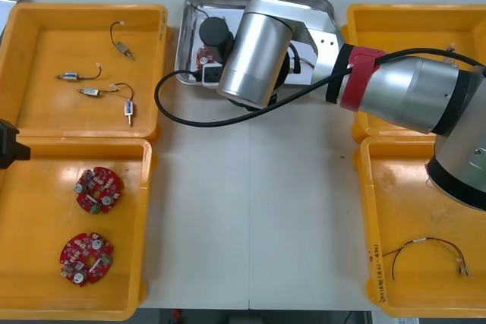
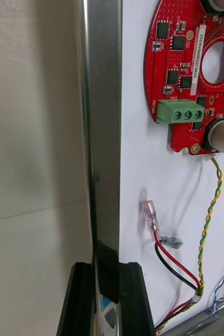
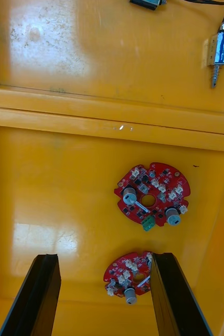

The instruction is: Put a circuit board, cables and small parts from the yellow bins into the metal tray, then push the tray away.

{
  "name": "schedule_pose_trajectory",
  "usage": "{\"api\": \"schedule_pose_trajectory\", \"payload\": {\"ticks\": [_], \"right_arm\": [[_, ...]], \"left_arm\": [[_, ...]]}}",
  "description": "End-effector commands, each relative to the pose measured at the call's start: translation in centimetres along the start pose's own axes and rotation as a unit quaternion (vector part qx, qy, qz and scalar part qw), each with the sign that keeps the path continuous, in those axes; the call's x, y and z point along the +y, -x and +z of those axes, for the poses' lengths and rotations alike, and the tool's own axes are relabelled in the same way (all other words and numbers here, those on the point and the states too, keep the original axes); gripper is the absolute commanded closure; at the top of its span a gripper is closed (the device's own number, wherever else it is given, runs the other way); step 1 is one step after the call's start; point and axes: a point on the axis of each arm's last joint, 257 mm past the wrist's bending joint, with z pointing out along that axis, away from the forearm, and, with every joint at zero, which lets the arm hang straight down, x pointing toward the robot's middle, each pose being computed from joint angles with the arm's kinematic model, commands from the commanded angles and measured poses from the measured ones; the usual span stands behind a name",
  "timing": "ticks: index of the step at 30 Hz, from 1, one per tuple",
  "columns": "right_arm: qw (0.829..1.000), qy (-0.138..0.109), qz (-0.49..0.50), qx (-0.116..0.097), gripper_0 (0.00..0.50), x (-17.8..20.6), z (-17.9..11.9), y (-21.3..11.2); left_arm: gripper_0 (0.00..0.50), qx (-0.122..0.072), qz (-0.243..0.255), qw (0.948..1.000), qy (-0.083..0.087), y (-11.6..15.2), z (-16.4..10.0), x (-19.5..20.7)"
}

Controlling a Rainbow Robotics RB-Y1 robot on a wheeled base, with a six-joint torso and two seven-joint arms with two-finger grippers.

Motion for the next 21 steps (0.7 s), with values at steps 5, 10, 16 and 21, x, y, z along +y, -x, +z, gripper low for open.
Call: {"api": "schedule_pose_trajectory", "payload": {"ticks": [5,10,16,21], "right_arm": [[0.999,-0.028,-0.016,-0.033,0.500,-3.7,-2.1,3.0],[0.998,-0.032,-0.009,-0.044,0.500,-4.2,-1.6,3.4],[0.998,-0.036,-0.010,-0.052,0.500,-4.7,-1.2,3.4],[0.998,-0.040,-0.013,-0.053,0.500,-5.1,-0.9,3.3]], "left_arm": [[0.000,0.005,0.054,0.9982,0.025,-0.4,-0.4,1.1],[0.000,0.005,0.054,0.9982,0.025,-0.4,-0.4,1.1],[0.000,0.005,0.054,0.9982,0.025,-0.4,-0.4,1.1],[0.000,0.005,0.054,0.9982,0.025,-0.4,-0.4,1.1]]}}
